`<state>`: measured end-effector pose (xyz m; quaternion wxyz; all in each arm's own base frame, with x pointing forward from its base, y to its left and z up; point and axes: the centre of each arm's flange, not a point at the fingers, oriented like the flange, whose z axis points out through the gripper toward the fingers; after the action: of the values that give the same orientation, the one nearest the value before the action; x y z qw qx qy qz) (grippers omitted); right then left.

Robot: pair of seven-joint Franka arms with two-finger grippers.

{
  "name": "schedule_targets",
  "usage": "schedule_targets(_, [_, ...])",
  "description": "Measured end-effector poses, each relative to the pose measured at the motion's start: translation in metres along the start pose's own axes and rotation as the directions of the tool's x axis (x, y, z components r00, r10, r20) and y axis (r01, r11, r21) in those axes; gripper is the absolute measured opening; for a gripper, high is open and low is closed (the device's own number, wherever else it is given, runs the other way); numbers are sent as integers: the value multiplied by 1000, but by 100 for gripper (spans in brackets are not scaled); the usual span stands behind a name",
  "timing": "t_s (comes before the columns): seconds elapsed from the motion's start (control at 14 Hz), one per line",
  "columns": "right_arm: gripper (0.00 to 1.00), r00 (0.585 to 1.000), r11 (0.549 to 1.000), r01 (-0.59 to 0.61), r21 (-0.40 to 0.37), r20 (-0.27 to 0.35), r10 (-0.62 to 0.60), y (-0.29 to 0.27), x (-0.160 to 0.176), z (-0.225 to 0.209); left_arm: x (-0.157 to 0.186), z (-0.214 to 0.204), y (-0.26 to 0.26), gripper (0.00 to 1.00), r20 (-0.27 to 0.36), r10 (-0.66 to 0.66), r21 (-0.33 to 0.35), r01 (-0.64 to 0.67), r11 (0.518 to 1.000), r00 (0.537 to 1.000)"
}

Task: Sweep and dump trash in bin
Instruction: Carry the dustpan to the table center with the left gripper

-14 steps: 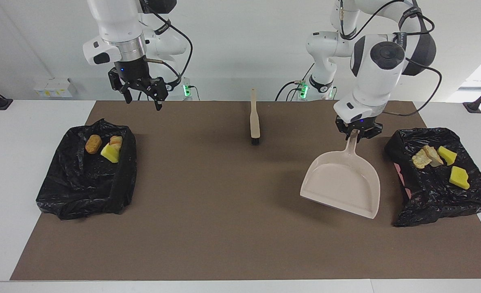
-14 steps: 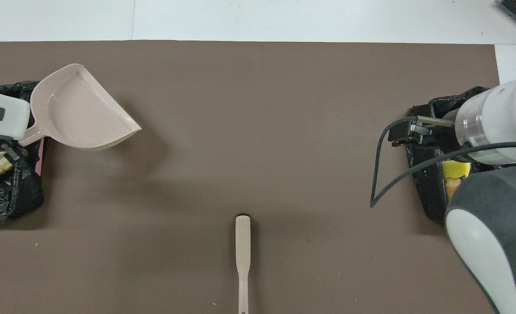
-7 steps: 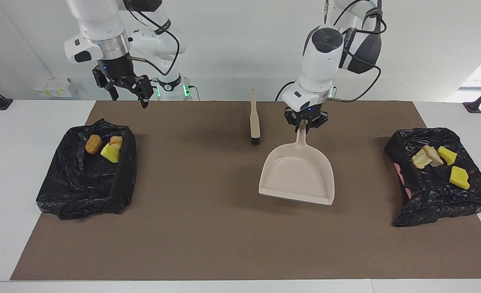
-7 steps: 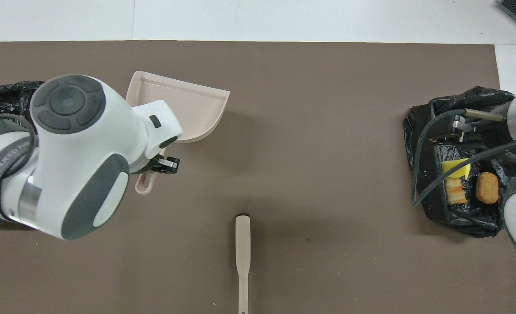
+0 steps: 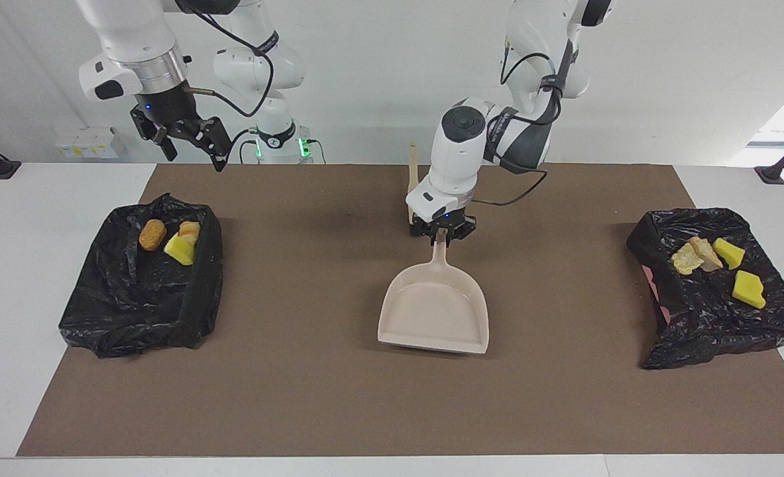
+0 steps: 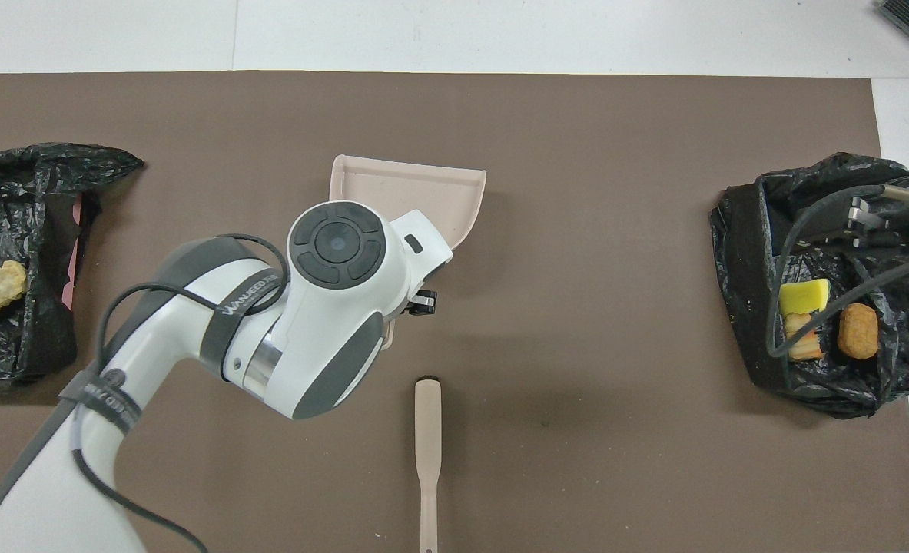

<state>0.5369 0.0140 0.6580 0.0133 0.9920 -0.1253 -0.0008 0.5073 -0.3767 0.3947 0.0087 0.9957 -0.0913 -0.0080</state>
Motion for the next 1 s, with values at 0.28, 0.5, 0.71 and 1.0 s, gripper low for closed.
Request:
schedule_targets(0.28, [100, 999, 1000, 16, -5, 39, -16, 4, -7, -6, 1, 20, 8, 31, -1, -17, -5, 17, 1000, 1000])
schedule_targets(0.5, [100, 999, 1000, 26, 13, 44, -27, -2, -8, -6, -1, 34, 15, 31, -11, -50, -14, 50, 999, 999])
schedule_targets(0.71, [100, 999, 1000, 25, 19, 46, -26, -2, -8, -6, -2, 43, 20, 31, -9, -66, -15, 66, 998, 998])
schedule_targets(1.0, [100, 999, 999, 25, 23, 42, -25, -2, -8, -7, 2, 31, 10, 71, -15, -88, -11, 88, 996, 996])
